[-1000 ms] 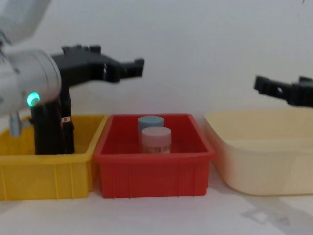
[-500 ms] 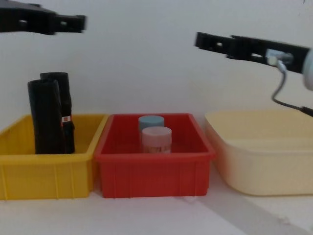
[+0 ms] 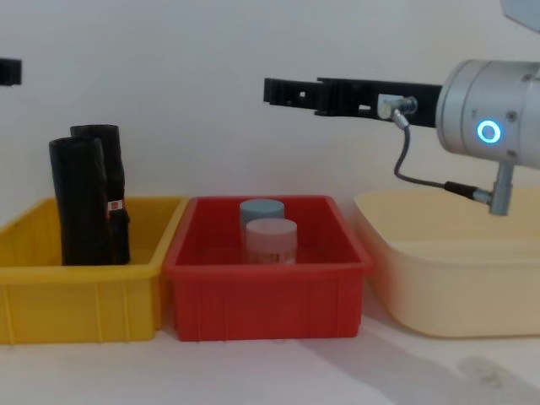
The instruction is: Pick up the garbage bag with the one hand and transfer it to the other hand.
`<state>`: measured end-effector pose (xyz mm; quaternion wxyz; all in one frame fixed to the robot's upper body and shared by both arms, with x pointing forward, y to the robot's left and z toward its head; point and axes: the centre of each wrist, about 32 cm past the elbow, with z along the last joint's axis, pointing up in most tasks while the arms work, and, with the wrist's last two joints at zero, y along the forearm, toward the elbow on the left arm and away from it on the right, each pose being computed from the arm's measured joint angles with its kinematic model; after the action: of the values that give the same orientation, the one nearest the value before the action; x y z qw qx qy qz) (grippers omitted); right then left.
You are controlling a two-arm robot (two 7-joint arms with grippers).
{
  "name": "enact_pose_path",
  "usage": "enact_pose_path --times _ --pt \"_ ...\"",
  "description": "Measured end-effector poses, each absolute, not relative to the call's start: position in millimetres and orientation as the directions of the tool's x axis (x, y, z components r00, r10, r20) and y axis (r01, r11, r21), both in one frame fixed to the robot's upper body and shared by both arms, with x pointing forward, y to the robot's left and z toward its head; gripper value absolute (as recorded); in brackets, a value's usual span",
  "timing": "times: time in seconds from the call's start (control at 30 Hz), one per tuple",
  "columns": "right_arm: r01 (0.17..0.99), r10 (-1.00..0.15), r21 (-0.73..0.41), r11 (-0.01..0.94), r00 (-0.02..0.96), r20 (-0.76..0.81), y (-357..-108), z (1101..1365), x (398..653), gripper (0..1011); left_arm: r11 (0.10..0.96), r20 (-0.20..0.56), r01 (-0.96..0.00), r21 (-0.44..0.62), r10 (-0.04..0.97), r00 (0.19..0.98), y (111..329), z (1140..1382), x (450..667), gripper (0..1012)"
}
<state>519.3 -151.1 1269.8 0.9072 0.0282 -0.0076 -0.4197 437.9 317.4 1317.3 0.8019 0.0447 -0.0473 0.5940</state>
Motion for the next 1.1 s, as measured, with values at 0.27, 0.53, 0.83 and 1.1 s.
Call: enact_pose_path --times 0.27,0.53,0.83,1.1 --pt "0.749 -0.749 0.018 0.662 0.662 0.001 -146 1270 525 999 0.291 0.095 -0.956 0.048 0.951 0.294 327 1311 436 1001" --pt "0.734 -0.734 -0.010 0.679 0.679 0.006 -144 1270 530 999 0.320 0.081 -0.944 0.079 0.942 0.326 331 1304 448 1001" --pt "0.719 -0.720 -0.044 0.693 0.694 0.005 -143 1268 535 999 0.361 0.072 -0.927 0.104 0.926 0.369 332 1297 464 1001" --pt "0.710 -0.712 -0.067 0.701 0.702 0.000 -142 1265 538 999 0.428 0.052 -0.896 0.120 0.898 0.436 331 1291 481 1001"
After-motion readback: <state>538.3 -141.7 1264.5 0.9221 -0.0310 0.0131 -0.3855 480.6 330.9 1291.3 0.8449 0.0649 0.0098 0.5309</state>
